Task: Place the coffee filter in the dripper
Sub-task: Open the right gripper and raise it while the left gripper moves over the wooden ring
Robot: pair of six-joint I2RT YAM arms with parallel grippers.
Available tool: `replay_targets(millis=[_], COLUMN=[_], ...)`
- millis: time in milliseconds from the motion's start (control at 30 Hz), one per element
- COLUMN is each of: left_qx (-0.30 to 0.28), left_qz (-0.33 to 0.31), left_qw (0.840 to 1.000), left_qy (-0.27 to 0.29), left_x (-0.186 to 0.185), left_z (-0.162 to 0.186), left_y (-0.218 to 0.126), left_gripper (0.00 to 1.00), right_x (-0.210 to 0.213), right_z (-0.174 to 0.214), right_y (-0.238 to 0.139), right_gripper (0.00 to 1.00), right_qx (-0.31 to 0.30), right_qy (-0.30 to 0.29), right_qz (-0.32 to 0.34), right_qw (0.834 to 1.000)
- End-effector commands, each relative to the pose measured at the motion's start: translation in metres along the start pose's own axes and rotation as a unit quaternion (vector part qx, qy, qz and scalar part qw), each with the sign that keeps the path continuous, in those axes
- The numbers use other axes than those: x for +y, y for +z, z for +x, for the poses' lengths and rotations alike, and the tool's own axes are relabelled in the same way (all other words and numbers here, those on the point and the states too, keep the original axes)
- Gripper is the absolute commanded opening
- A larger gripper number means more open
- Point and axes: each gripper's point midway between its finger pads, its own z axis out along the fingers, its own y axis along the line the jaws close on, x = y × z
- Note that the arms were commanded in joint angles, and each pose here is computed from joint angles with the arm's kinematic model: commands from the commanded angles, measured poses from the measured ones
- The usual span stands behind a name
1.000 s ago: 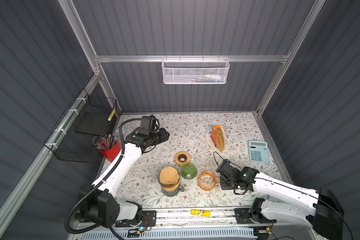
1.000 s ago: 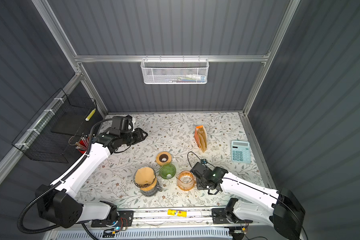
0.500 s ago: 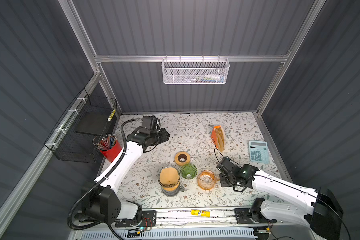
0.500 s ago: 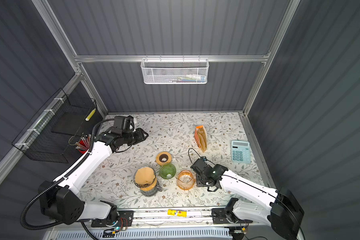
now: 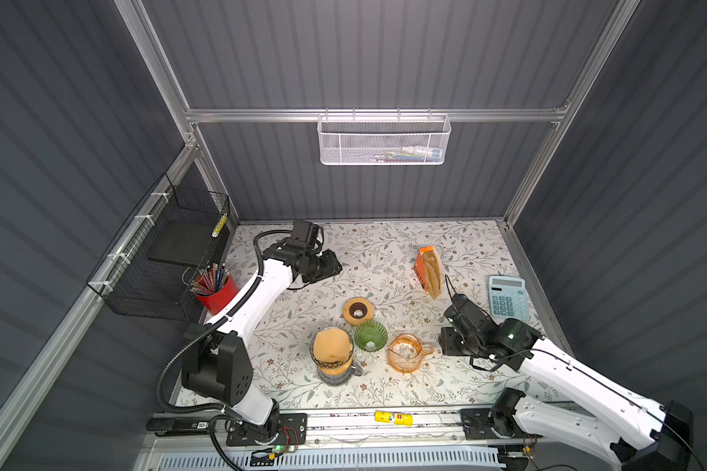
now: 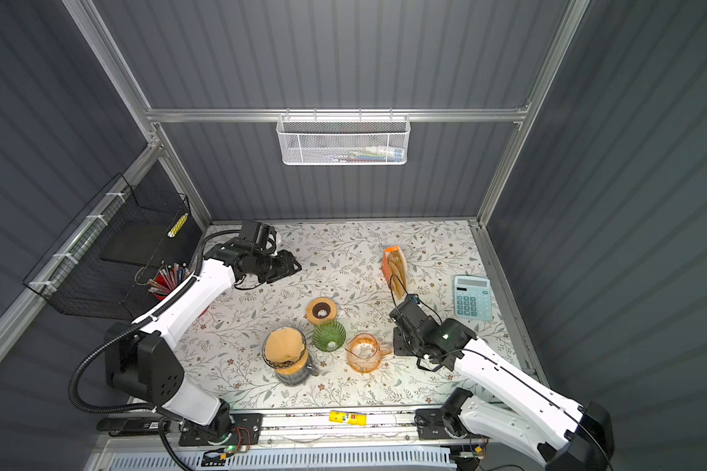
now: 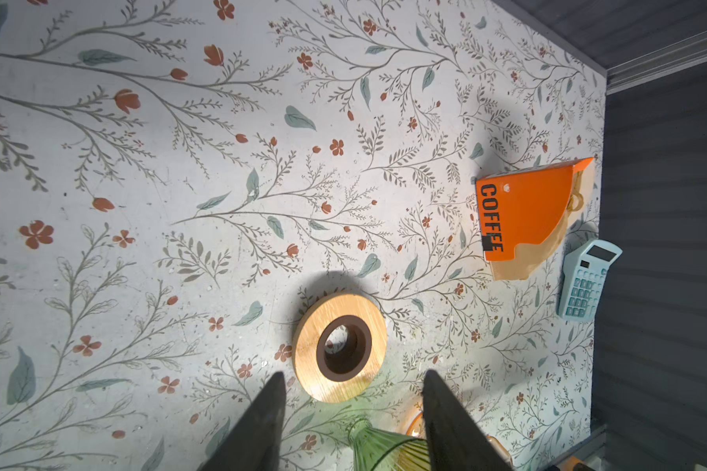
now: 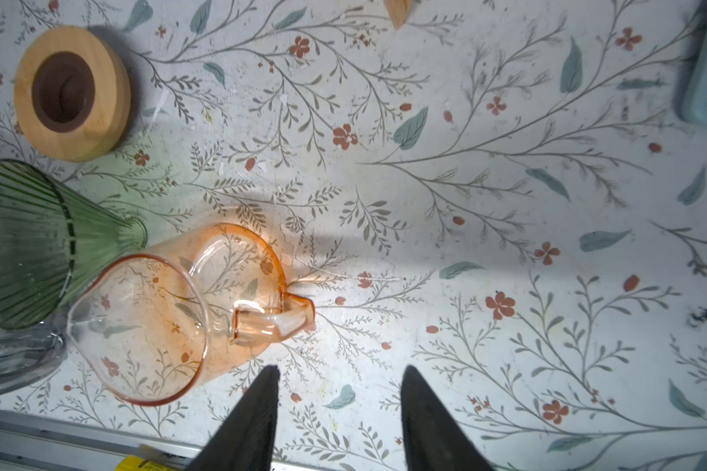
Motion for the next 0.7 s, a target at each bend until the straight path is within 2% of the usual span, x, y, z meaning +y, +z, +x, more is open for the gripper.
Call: replay_targets(millis=[0,333,667], left_qx=[0.050,0.138,0.164], left_qz=[-0.002,-0.037,-0.069], left_qw=[0.999,0.988,0.980], left_qy=[0.020,0.063,0.086], left_x=[-0.002,0.005,0.019], left_z=[0.012,0.055,0.078], left_y=[0.010,0.062,0.087], left_gripper=[0.55,0.54,0.54], right_x=[0.010,0.027,0.028], right_z=[-0.015,-0.044,-0.041], right_y=[-0.004,0.001,0.009], right_gripper=[0.50,0.49,0.48], right_qx=[-0.004,-0.011,0.003], right_qy=[-0.017,-0.024,-0.014], right_qz=[-0.017,-0.052,-0.062], right_qw=[1.000,0.998,0.998])
